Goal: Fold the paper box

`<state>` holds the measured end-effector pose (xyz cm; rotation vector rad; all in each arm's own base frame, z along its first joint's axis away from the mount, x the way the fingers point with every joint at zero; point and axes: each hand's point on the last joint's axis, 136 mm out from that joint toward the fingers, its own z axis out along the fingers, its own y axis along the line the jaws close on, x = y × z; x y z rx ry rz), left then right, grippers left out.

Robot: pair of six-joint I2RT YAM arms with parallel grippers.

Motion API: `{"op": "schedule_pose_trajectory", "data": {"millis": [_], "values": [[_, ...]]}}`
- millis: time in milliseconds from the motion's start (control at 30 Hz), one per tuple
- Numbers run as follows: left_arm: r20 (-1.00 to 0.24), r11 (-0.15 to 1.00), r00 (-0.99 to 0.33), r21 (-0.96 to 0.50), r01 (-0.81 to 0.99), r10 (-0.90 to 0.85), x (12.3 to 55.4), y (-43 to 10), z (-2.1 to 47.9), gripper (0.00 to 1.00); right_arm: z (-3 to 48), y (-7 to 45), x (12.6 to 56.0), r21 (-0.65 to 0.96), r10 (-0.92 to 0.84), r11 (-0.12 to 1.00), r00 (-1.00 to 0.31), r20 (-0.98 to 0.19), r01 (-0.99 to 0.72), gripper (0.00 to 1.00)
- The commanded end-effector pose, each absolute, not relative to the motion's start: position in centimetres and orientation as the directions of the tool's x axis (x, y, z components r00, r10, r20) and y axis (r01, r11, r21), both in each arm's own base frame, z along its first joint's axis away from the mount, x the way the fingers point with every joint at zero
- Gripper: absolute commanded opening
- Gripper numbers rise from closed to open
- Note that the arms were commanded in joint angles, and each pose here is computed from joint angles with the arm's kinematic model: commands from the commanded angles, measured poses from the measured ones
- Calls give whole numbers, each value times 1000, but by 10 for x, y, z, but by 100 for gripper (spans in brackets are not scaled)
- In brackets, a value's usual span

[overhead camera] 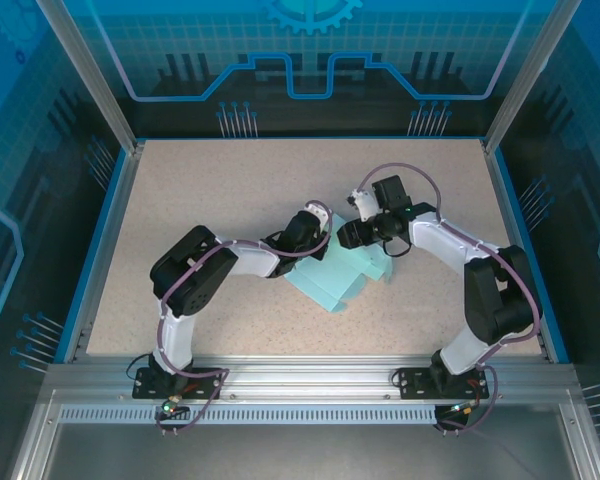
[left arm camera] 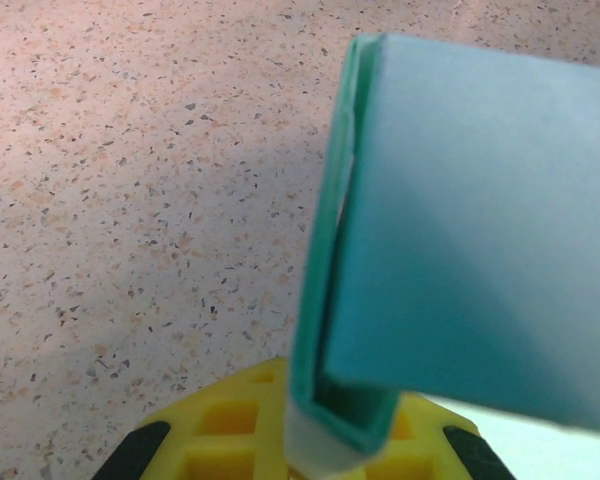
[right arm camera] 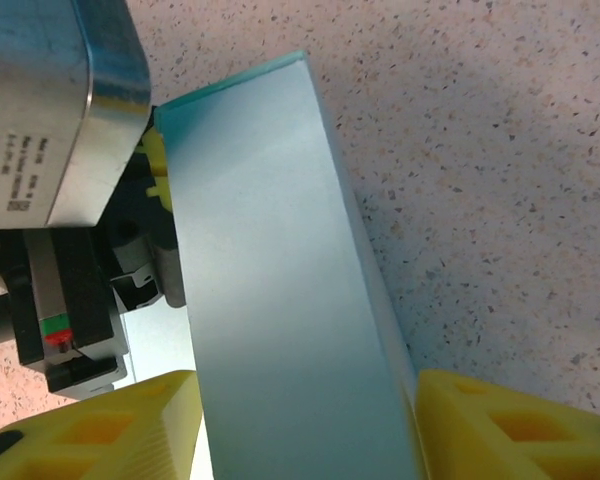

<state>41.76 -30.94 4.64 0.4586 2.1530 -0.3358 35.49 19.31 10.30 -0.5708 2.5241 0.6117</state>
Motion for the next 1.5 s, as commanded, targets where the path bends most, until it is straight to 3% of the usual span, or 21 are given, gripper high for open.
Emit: {"op": "schedule_pose_trajectory", "data": {"millis": [0,233,400,667,1133,1467], "values": [[-825,931,-548,-78,357,141,431,-298,48,0,112,188,341,353,-253,814,-829,-499,-461,62],[-812,917,-563,-93,388,156,422,-298,51,0,153,157,357,187,-227,897,-780,-583,-401,67],[-803,927,-576,-85,366,154,422,-293,51,0,176,149,342,85,-243,927,-756,-608,-366,69],[-792,936,-595,-92,340,138,422,-290,51,0,160,146,311,49,-180,968,-813,-554,-247,67],[-799,935,-587,-100,340,128,421,-290,59,0,113,160,334,111,-113,975,-864,-491,-191,63],[-802,932,-584,-105,346,126,420,-291,60,0,115,170,359,286,36,943,-803,-595,-170,54]]}}
